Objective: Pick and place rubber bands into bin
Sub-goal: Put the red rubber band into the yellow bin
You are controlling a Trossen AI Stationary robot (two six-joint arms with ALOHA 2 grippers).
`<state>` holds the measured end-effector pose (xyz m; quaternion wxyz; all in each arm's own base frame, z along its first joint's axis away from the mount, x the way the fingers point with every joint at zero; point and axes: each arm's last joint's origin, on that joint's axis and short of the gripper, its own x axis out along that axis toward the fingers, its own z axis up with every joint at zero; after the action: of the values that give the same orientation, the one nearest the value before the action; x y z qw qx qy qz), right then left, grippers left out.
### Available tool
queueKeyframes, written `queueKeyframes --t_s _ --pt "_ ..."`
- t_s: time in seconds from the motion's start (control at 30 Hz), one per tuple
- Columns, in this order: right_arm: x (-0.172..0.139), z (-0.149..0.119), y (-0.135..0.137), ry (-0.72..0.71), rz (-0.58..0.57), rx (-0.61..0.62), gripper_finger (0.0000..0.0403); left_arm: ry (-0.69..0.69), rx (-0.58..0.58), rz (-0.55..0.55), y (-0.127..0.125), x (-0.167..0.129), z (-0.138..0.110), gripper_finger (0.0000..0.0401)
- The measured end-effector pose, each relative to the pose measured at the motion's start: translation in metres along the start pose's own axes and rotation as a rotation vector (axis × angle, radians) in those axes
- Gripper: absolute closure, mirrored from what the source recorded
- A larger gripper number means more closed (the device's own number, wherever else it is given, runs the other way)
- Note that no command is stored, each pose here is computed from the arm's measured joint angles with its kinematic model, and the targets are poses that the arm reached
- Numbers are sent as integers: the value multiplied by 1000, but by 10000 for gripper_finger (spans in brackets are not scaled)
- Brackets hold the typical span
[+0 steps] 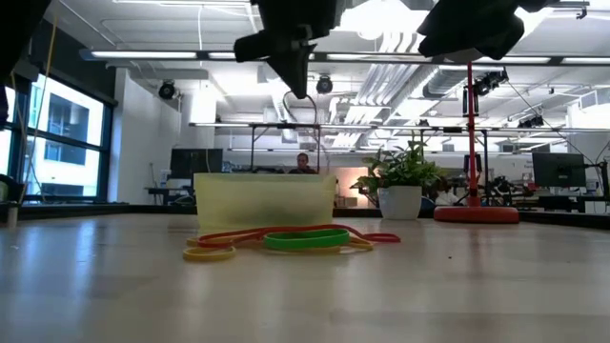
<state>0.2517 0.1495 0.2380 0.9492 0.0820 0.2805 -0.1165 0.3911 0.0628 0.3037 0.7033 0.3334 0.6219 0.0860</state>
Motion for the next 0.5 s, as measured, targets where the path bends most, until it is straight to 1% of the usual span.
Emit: queueKeyframes --t_s 0.13,0.23,0.37,0.5 --pt "2 2 -2 -3 -11 5 263 5 -47 -46 20 15 -14 401" --pt "2 2 -3 -3 -13 7 263 -13 -87 -86 30 28 -24 401" --pt "2 2 -3 -2 -12 14 263 -5 -108 -157 34 47 -37 401" --pt "2 2 -3 -2 -12 27 263 30 -112 -214 27 67 -47 401"
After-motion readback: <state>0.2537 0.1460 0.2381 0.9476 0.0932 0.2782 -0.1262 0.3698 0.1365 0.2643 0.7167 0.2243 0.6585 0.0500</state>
